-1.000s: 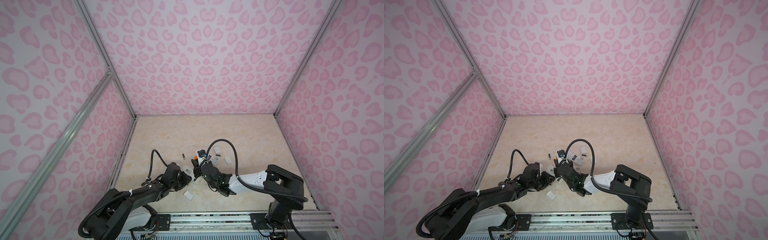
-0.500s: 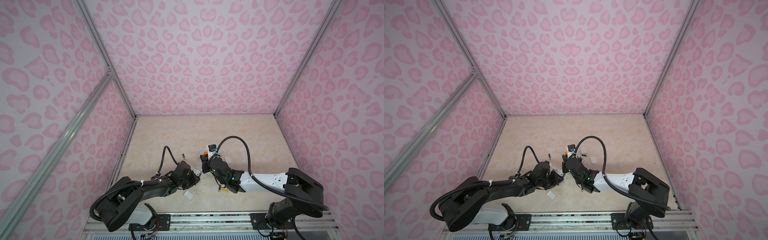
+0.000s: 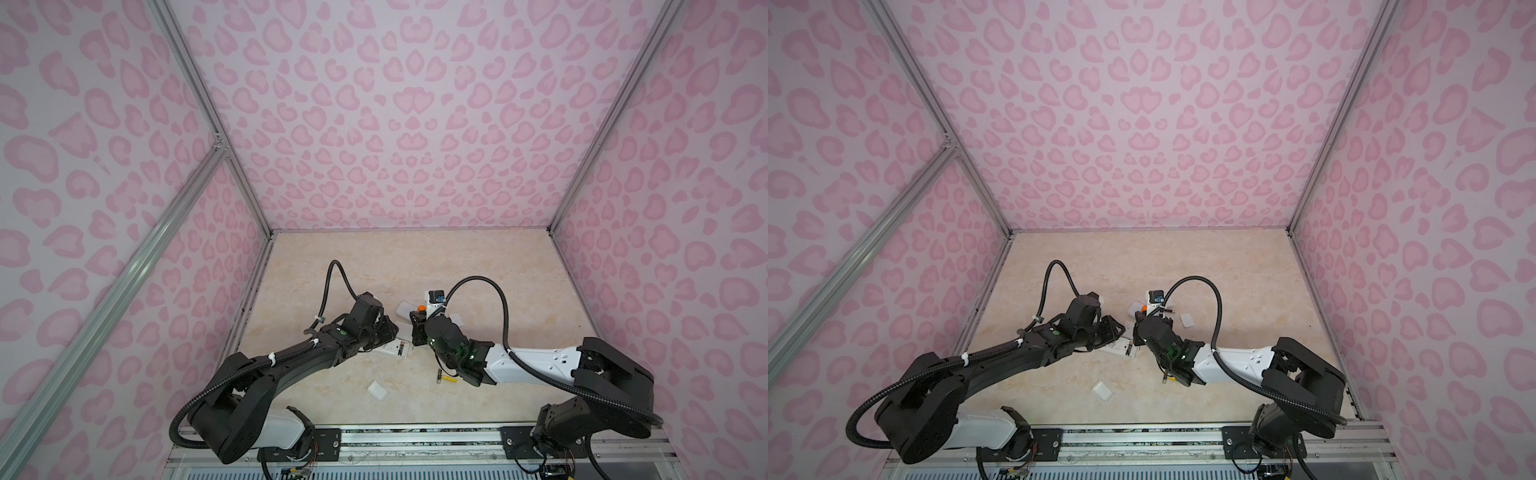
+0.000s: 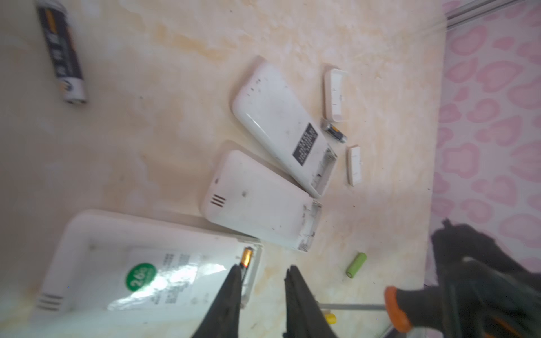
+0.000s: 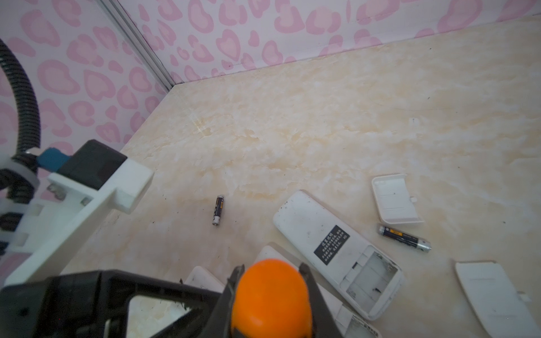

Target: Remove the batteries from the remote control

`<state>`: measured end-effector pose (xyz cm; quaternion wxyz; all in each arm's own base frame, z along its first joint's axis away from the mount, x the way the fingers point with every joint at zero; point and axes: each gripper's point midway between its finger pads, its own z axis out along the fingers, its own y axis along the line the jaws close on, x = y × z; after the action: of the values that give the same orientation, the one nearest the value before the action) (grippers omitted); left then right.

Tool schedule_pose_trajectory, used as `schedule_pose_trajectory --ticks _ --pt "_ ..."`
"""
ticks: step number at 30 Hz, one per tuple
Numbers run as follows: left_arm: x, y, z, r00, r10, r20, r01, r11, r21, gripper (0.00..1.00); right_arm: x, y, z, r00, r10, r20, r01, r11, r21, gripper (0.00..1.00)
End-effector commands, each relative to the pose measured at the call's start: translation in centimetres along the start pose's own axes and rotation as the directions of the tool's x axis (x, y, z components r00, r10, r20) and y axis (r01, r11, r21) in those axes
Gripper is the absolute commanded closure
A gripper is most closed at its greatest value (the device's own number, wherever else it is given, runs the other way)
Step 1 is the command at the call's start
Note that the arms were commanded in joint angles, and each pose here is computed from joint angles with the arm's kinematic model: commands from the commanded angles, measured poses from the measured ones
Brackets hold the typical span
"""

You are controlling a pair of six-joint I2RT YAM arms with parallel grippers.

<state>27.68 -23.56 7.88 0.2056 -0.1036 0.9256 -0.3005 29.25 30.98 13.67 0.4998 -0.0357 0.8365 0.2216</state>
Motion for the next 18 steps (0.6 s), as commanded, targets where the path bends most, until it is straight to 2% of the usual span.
schedule_pose_trajectory --ticks 1,5,9,18 --pt "-1.4 2.3 0.3 0.993 0.114 -0.031 -0.117 0.986 -0.120 0.70 0.7 -0.4 0.1 0.999 0.029 -0.013 -0.029 0.999 0.017 1.00" --pt "-3.2 4.0 2.4 0.982 0.176 -0.064 -0.186 0.962 -0.199 0.70 1.1 -0.5 0.0 0.999 0.047 -0.023 -0.047 0.999 0.011 1.00" --pt "-2.9 5.0 4.1 0.974 0.189 -0.127 -0.214 0.948 -0.236 0.72 1.4 -0.7 0.0 0.998 0.056 -0.030 -0.056 0.998 0.015 1.00" --pt "-0.6 5.9 2.6 0.983 0.131 -0.130 -0.156 0.965 -0.211 0.72 0.9 -1.0 0.3 0.998 0.066 -0.018 -0.065 0.997 0.027 1.00"
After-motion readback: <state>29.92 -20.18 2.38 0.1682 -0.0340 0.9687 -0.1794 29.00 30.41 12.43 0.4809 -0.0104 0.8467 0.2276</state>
